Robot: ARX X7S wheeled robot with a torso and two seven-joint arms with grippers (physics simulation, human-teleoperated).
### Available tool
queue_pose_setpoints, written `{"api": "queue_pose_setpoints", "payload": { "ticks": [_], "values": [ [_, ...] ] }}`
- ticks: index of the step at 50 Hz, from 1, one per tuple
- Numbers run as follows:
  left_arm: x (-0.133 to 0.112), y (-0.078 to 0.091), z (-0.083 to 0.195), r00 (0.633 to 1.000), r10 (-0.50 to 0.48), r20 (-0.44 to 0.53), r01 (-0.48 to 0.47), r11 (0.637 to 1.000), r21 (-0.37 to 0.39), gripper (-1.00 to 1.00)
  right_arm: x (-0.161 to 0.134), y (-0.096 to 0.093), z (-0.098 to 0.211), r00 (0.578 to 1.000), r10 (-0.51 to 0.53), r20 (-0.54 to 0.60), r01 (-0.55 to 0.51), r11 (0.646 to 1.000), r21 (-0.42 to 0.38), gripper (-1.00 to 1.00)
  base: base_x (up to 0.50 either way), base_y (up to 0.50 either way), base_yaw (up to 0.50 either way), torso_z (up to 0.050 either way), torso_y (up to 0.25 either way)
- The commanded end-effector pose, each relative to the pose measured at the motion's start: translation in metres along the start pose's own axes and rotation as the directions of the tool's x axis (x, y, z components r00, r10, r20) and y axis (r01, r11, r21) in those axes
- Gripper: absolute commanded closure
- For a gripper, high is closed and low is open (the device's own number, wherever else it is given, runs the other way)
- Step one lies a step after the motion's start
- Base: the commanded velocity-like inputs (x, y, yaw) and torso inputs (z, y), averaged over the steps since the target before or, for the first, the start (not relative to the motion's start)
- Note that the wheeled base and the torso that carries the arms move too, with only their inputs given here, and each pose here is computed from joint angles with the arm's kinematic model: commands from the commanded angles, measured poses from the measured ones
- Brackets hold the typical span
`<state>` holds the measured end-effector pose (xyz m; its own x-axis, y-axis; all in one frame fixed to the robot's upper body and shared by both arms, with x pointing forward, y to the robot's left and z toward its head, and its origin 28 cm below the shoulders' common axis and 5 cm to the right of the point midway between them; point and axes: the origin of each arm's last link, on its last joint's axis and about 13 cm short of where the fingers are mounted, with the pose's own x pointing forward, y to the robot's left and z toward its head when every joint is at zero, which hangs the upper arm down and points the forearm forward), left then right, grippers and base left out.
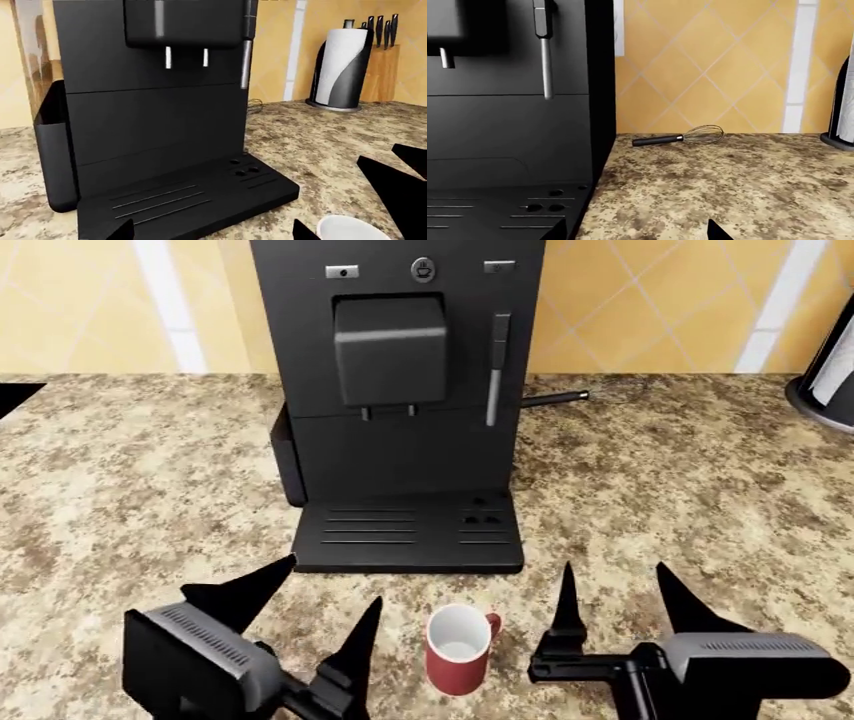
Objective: A wet mug is on the counter and needs to be dried. Pick it up and place it upside down in the open cabinet.
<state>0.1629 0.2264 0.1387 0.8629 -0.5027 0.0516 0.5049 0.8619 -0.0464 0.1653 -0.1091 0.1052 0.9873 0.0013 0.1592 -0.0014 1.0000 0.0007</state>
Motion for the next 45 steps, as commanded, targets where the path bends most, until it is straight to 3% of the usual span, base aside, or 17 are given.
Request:
{"api": "queue_pose_setpoints", "payload": {
  "ticks": [1,5,9,13,22,31,45],
  "values": [
    [0.0,0.006,0.022,0.932,-0.331,-0.146,0.335,0.942,0.003,-1.0,-0.003,-0.005,0.008,1.0,-0.011,0.014,0.011,1.0,0.009,-1.0,0.0,0.0,0.0,0.0,0.0],
    [0.007,0.007,0.024,0.855,-0.457,-0.245,0.472,0.882,0.004,-1.0,-0.003,-0.006,0.009,1.0,-0.015,0.018,0.015,1.0,0.015,-1.0,0.0,0.0,0.0,0.0,0.0],
    [0.013,0.006,0.024,0.786,-0.518,-0.337,0.548,0.837,-0.007,-1.0,-0.004,-0.007,0.01,1.0,-0.016,0.02,0.016,1.0,0.018,-1.0,0.0,0.0,0.0,0.0,0.0],
    [0.021,0.008,0.026,0.768,-0.514,-0.382,0.554,0.833,-0.008,-1.0,-0.004,-0.007,0.011,1.0,-0.016,0.022,0.015,1.0,0.019,-1.0,0.0,0.0,0.0,0.0,0.0],
    [0.035,0.015,0.021,0.654,-0.583,-0.482,0.617,0.78,-0.106,-1.0,-0.005,-0.008,0.012,1.0,-0.015,0.024,0.015,1.0,0.021,-1.0,0.0,0.0,0.0,0.0,0.0],
    [0.045,0.02,0.012,0.66,-0.562,-0.499,0.596,0.795,-0.107,-1.0,-0.005,-0.008,0.012,1.0,-0.015,0.026,0.014,1.0,0.02,-1.0,0.0,0.0,0.0,0.0,0.0],
    [0.058,0.026,0.006,0.708,-0.474,-0.523,0.527,0.848,-0.055,-1.0,-0.006,-0.008,0.013,1.0,-0.013,0.029,0.013,1.0,0.02,-1.0,0.0,0.0,0.0,0.0,0.0]
  ]
}}
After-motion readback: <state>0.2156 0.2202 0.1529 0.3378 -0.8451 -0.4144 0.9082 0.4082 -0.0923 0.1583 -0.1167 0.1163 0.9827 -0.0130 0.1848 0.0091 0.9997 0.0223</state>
